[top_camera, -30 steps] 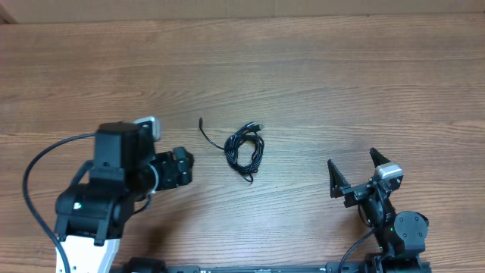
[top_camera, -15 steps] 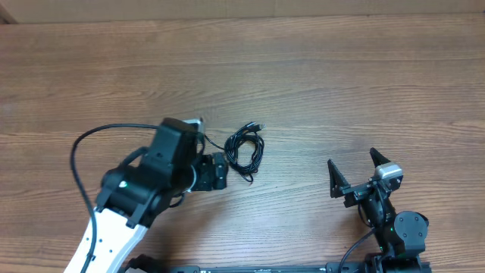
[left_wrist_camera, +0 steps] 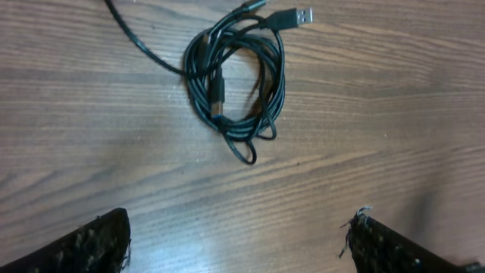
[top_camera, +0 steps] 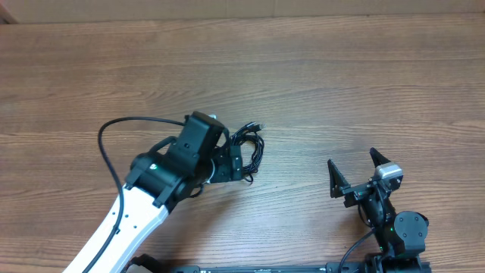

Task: Untangle cables
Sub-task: 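Move the left gripper forward toward the black cable bundle, then lower the left gripper onto the cable bundle and close on it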

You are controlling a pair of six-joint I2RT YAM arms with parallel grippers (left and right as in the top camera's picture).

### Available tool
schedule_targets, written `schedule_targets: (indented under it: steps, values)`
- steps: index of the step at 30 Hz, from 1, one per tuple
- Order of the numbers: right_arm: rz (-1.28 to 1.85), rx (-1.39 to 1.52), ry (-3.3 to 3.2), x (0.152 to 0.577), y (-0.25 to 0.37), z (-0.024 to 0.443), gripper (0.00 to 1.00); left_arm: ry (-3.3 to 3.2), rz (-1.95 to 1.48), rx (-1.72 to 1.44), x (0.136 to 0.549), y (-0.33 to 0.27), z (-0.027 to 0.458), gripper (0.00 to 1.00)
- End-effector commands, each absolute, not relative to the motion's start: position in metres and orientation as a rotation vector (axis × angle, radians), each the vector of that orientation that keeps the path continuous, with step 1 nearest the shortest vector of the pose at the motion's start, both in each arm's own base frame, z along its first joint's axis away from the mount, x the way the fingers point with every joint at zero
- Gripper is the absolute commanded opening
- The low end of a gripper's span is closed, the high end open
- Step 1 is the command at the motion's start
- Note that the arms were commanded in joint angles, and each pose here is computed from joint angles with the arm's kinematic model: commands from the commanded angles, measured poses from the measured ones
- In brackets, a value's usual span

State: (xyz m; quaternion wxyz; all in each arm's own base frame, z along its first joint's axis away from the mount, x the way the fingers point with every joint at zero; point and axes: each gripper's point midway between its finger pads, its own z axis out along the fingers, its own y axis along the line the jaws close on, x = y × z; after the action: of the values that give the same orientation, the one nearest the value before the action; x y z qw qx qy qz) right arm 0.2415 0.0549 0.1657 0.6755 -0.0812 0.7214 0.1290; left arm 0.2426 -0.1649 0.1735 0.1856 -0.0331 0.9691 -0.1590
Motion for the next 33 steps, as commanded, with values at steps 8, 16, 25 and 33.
schedule_targets:
  steps: [8, 16, 25, 33]
  values:
    - [0.289, -0.176, 1.628, 0.242, 0.054, 0.162, 1.00, 2.701, -0.364, -0.050, 0.262, -0.194, 0.158, 0.89]
    - [0.289, -0.176, 1.628, 0.242, 0.054, 0.162, 1.00, 2.777, -0.157, -0.390, 0.279, -0.188, 0.098, 0.66]
    - [0.289, -0.176, 1.628, 0.242, 0.054, 0.162, 1.00, 2.795, -0.129, -0.634, 0.294, -0.202, 0.042, 0.72]
    - [0.289, -0.176, 1.628, 0.242, 0.054, 0.162, 1.00, 2.990, -0.161, -0.479, 0.274, -0.217, 0.007, 0.06]
